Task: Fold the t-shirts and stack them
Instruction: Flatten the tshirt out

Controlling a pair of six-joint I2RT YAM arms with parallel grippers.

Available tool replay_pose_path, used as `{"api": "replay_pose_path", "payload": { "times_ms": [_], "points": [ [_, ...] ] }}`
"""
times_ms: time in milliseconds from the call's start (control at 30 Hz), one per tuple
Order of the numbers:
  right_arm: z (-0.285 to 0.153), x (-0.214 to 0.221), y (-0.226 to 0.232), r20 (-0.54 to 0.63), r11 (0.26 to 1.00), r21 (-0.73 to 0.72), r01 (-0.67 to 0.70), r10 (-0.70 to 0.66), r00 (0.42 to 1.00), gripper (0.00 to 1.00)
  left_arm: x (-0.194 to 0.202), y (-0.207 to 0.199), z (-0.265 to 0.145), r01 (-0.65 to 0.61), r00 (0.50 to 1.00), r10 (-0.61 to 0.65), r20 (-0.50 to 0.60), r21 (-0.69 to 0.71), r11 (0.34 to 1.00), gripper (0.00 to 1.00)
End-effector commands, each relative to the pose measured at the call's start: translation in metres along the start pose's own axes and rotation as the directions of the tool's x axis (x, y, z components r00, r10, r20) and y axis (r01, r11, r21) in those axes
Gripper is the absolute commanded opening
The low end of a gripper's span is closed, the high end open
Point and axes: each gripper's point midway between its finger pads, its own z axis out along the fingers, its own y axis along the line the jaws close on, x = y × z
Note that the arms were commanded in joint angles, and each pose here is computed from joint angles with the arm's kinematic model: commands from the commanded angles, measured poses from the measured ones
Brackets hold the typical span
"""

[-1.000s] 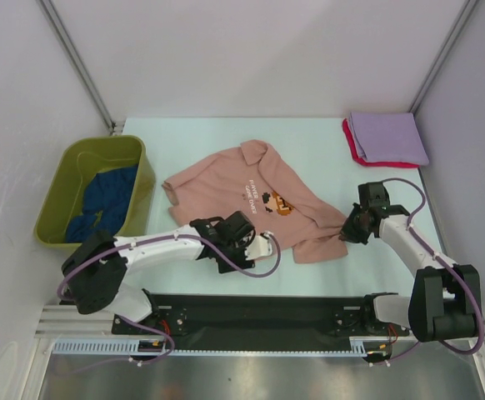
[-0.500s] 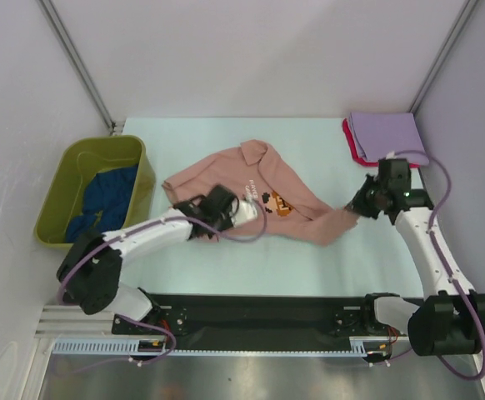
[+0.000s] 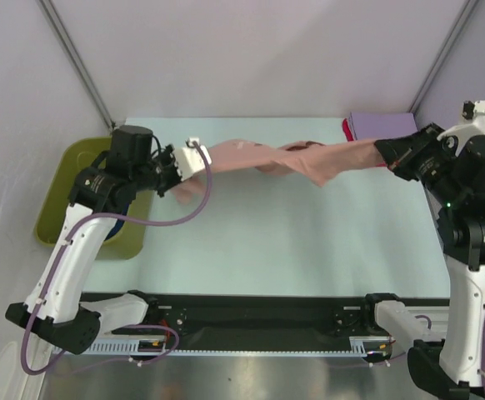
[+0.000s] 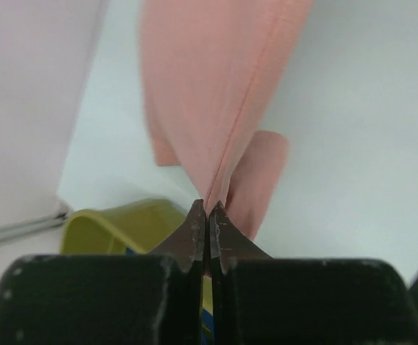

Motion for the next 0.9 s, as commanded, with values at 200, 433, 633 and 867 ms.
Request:
{"api": "replay_pose_path", "payload": {
  "times_ms": [200, 433, 633, 867],
  "points": [
    [0.045, 0.036, -0.046, -0.083, 0.993, 0.109, -0.046, 0.055, 0.995, 0.0, 0.071, -0.045, 0.095, -0.118, 0.978, 0.156, -0.136, 0.254, 0.96, 0.09],
    [0.095, 0.091, -0.109, -0.177, 0.97, 0.236, -0.052, 0.096, 0.98, 0.0, 0.075, -0.015, 0.172, 0.097, 0.969, -0.057, -0.242, 0.158, 0.983, 0.42],
    [0.103, 0.127, -0.141, -0.257, 0.952, 0.306, -0.023, 0.106, 0.961, 0.0, 0.093, -0.073, 0.152, 0.191, 0.944, -0.112, -0.309, 0.237, 0.953, 0.71],
    [0.102, 0.141, -0.149, -0.277, 0.946, 0.323, -0.03, 0.125, 0.953, 0.0, 0.126, -0.164, 0.158, 0.108, 0.908, -0.009, -0.418, 0.214, 0.971, 0.59]
  ]
}}
